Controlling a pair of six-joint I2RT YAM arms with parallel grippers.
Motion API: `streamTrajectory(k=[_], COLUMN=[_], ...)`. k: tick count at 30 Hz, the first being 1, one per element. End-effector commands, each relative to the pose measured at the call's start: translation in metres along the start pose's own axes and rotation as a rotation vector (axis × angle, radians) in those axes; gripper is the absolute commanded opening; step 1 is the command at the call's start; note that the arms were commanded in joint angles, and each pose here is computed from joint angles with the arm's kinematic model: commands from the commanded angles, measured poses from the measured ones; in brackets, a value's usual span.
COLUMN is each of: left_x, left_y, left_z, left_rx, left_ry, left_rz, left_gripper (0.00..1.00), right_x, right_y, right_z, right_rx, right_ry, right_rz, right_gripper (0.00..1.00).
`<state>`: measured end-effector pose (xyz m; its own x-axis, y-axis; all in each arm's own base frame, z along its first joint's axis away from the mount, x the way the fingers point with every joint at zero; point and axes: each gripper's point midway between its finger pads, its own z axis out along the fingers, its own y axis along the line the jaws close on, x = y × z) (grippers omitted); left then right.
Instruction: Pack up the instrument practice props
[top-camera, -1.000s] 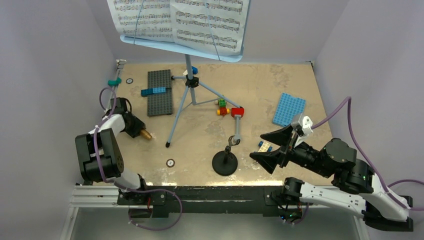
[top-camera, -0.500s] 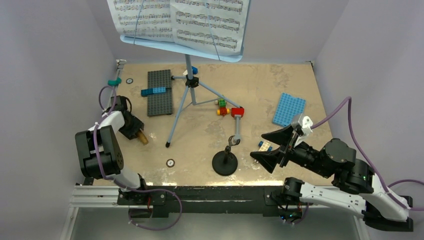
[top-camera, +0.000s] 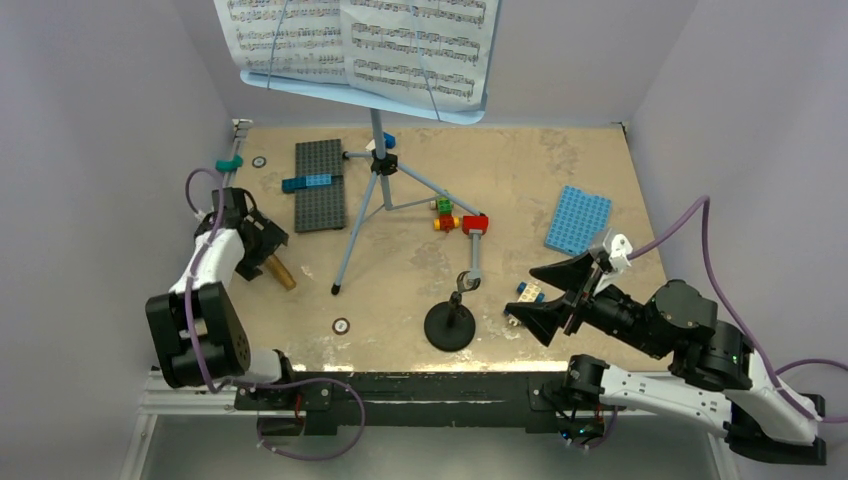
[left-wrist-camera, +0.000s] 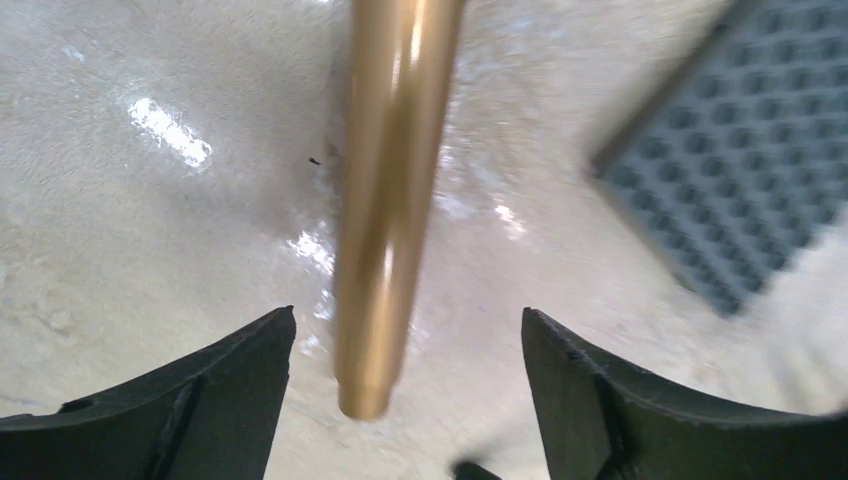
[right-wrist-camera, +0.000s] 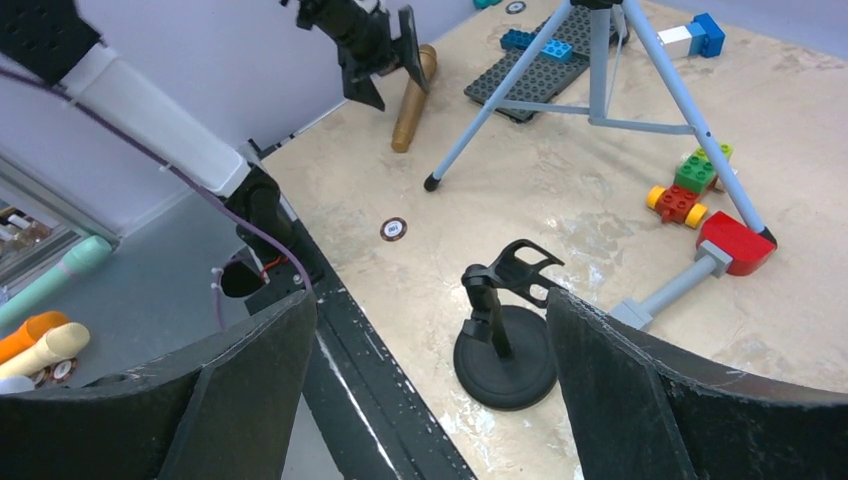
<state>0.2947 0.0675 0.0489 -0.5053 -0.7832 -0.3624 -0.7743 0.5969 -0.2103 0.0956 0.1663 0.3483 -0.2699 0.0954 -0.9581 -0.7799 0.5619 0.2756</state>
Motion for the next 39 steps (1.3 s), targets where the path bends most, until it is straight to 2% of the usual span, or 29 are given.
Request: streamTrajectory(k=[1,3,8,13,16,20,25,30,34,37,39], left_x=[-0.029,-0.029,-0.011,0.044,0.088,0.143,0.204,0.251,0.280,0.286,0.291], left_y=[-0.031,-0.042,-0.057,-0.078,-0.093,-0.098,-0.107,-0.125,-0.143,-0.151,-0.153], left_z=[-0.062,-0.089,-0.139,-0.190,-0.224,-0.242,-0.244,-0.260,-0.260,-0.238,-0.240], left_rx=[0.185,0.273,0.442,0.679,0.942,1.196,1.312,1.390,1.414,1.291,1.342], left_ry=[-0.138,-0.168,-0.242,-0.338,-0.317,-0.290,-0.241,-0.354,-0.325,-0.277,-0.271], left_rz=[-0.011,-0.010,0.020,0.155,0.250,0.423,0.677,0.911,0.960,0.932,0.912], left_gripper=[0.94,1.00,1.00,1.00,1.00,1.00,1.00,1.00,1.00,1.00,1.00], right_x=[0.002,0.008,0.029,0.053,0.067,0.076,0.089,0.091,0.088,0.088,0.089], right_y=[0.000,0.001,0.000,-0.008,-0.014,-0.020,-0.026,-0.037,-0.045,-0.049,-0.051], right_z=[0.008,0.014,0.031,0.040,0.042,0.041,0.037,0.028,0.019,0.014,0.012], right_rx=[0.010,0.010,0.025,0.062,0.091,0.116,0.150,0.201,0.243,0.262,0.271], right_ry=[0.003,0.021,0.076,0.121,0.131,0.133,0.158,0.157,0.147,0.150,0.155], right_rz=[0.010,0.016,0.028,0.051,0.079,0.111,0.140,0.147,0.140,0.136,0.137], right_gripper=[0.89,0.90,0.90,0.90,0.90,0.90,0.89,0.89,0.89,0.89,0.89])
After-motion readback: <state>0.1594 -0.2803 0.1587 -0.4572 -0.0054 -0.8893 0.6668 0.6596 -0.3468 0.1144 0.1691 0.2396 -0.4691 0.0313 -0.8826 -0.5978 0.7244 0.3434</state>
